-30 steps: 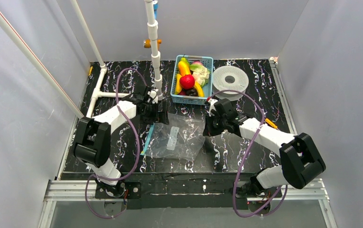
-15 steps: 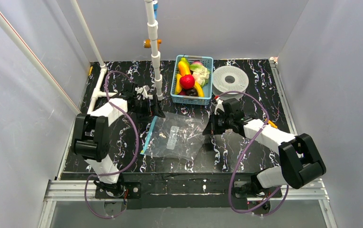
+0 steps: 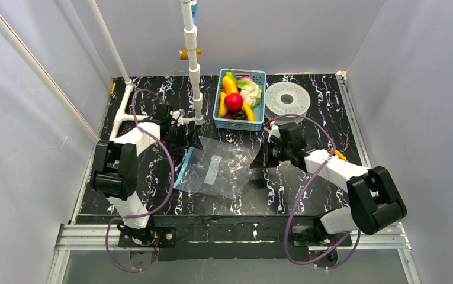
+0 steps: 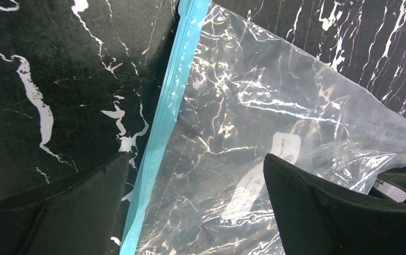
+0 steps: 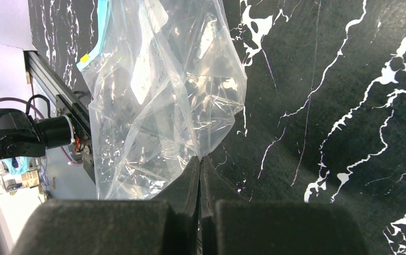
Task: Place the food in the zip-top bag and seal the zipper
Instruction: Pick up the zipper food storage bag at the center of the board.
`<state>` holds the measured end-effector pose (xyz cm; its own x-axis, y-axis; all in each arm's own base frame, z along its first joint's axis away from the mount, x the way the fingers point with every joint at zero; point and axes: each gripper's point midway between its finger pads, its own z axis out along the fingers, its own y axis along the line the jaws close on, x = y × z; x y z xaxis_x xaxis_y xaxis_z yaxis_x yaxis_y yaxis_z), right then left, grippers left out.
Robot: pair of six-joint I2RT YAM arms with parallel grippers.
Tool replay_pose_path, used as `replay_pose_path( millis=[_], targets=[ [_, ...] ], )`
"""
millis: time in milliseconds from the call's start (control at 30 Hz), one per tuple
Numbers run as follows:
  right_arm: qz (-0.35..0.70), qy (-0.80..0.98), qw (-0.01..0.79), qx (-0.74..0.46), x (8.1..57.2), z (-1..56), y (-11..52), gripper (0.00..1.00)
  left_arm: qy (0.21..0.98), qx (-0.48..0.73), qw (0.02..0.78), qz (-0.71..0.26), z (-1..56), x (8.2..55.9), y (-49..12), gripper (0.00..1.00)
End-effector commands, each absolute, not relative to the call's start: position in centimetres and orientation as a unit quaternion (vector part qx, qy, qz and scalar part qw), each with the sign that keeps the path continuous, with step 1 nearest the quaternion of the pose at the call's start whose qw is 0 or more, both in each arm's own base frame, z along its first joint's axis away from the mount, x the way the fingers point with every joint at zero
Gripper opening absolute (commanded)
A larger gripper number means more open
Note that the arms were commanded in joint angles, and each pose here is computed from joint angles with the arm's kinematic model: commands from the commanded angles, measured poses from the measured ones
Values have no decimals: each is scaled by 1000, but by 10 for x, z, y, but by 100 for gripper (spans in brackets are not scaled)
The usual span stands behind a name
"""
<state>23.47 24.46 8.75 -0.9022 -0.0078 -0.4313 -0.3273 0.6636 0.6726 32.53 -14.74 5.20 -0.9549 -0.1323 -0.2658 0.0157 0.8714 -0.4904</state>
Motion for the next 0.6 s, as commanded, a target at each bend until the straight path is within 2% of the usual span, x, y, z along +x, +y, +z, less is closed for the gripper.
replay_pose_path(
  millis=[0, 167, 333, 567],
  targets=[
    [423, 878, 200, -98, 231, 96, 248, 1, 950, -18, 135, -280, 59, 323, -159, 97],
    [422, 879, 201, -97, 229, 95, 247, 1, 948, -3, 147, -283, 68, 320, -168, 79],
    [427, 878, 194, -97, 227, 95, 248, 1, 943, 8, 155, -295, 74, 318, -175, 70],
    [427, 877, 196, -99, 228, 99, 249, 1, 941, 8, 121, -316, 65, 313, -185, 67]
  ],
)
